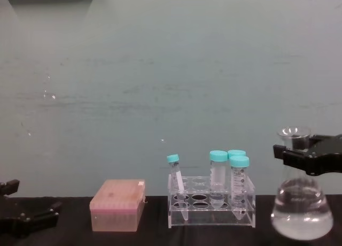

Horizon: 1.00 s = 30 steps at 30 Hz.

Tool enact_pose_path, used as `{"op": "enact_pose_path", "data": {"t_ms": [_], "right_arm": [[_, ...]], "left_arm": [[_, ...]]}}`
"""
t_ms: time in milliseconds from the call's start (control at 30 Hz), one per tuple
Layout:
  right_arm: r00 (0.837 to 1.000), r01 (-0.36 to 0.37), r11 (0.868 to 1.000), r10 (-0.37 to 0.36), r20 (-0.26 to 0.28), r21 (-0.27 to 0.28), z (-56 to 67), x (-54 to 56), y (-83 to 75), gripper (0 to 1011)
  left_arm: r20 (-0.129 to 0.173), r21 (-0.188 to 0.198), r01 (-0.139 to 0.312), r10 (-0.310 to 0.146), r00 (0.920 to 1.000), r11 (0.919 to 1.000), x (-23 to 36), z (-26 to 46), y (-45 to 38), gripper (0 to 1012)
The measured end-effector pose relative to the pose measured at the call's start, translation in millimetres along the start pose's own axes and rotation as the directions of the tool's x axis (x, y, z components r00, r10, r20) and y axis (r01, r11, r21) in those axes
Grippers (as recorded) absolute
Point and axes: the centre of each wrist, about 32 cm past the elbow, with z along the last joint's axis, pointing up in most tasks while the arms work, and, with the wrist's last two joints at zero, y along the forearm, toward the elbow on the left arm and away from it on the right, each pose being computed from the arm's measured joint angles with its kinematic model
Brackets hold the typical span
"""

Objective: Pick up the beaker with the right gripper, shake it three times, and then put it down.

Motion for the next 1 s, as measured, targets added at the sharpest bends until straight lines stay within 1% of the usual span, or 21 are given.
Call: {"op": "enact_pose_path", "data": {"t_ms": [33, 67, 167, 233, 600, 1000], "right_arm": [[1.000, -0.007, 1.000, 0.007, -0.025, 0.001, 0.2, -0.8, -0.1, 453], [0.998, -0.020, 1.000, 0.020, -0.065, -0.001, 0.1, -2.2, -0.6, 453], [0.993, -0.034, 0.999, 0.034, -0.111, -0.003, 0.6, -4.2, -1.3, 453], [0.991, -0.042, 0.999, 0.041, -0.127, -0.007, 0.9, -5.9, -1.9, 453], [0.988, -0.059, 0.998, 0.056, -0.141, -0.018, 2.9, -11.6, -3.1, 453], [0.988, -0.058, 0.998, 0.055, -0.141, -0.018, 2.8, -11.4, -3.1, 453]], "left_arm": [[0.000, 0.000, 0.000, 0.000, 1.0000, 1.0000, 0.0, 0.0, 0.0, 1000], [0.000, 0.000, 0.000, 0.000, 1.0000, 1.0000, 0.0, 0.0, 0.0, 1000], [0.000, 0.000, 0.000, 0.000, 1.0000, 1.0000, 0.0, 0.0, 0.0, 1000], [0.000, 0.000, 0.000, 0.000, 1.0000, 1.0000, 0.0, 0.0, 0.0, 1000], [0.000, 0.000, 0.000, 0.000, 1.0000, 1.0000, 0.0, 0.0, 0.0, 1000], [0.000, 0.000, 0.000, 0.000, 1.0000, 1.0000, 0.0, 0.0, 0.0, 1000]]}}
